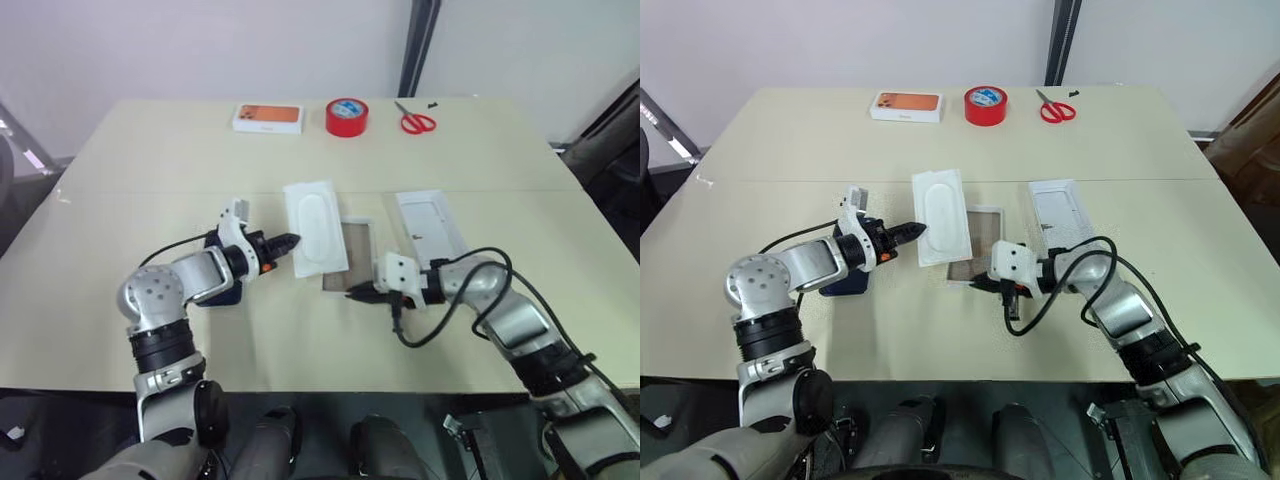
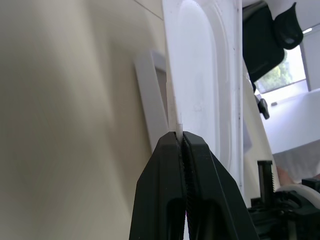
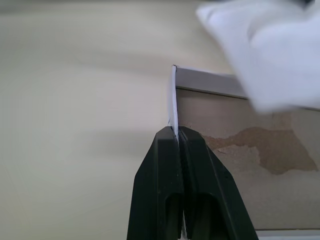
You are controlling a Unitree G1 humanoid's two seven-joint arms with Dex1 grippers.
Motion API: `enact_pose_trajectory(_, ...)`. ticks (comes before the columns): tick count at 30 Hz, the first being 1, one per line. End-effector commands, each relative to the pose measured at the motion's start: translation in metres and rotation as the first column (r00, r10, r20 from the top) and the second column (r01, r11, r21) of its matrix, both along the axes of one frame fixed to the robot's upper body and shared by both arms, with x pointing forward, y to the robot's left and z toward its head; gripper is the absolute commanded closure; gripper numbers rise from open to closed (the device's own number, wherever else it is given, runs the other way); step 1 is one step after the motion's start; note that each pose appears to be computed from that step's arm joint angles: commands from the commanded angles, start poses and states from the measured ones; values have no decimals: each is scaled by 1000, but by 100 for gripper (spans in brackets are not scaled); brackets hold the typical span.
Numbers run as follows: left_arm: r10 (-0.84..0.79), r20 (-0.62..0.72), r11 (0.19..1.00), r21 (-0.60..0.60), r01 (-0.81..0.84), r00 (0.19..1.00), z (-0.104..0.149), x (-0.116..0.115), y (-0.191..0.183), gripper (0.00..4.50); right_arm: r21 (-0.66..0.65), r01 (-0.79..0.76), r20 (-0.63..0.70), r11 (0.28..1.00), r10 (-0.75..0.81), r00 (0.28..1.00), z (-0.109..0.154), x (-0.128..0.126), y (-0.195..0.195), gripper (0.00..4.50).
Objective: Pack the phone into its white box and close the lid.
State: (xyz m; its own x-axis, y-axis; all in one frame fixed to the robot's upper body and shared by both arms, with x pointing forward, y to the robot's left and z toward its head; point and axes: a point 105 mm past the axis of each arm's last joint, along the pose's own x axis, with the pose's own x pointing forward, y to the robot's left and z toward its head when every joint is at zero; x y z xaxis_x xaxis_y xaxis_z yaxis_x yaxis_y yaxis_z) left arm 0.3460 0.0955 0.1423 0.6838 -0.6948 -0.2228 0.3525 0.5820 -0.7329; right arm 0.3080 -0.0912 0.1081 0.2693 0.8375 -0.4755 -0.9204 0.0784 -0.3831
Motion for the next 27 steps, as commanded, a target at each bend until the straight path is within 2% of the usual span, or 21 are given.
enact_pose_trajectory(1,-26,57,999,-17,27,998,16,-1,-11,450,-6,-2,25,1000,2,1000,3,7,0,442)
enact_pose_trajectory(4,-44,44,999,11,44,998,9,-3,-17,450,-4,-4,30,1000,4,1000,4,8,-1,360)
enact_pose_trajectory(8,-60,35,997,40,59,998,3,-5,-21,450,-7,14,64,1000,-14,998,9,6,-11,156)
enact_pose_trajectory(12,-97,32,992,87,94,995,-2,-6,-26,450,6,69,49,998,-70,996,18,2,-32,156)
enact_pose_trajectory(18,-93,28,988,124,89,995,-8,1,-27,450,-46,219,73,975,-216,974,12,3,-77,156)
enact_pose_trajectory(27,-124,22,985,127,120,992,-13,8,-41,450,-11,284,114,959,-281,953,15,5,-82,156)
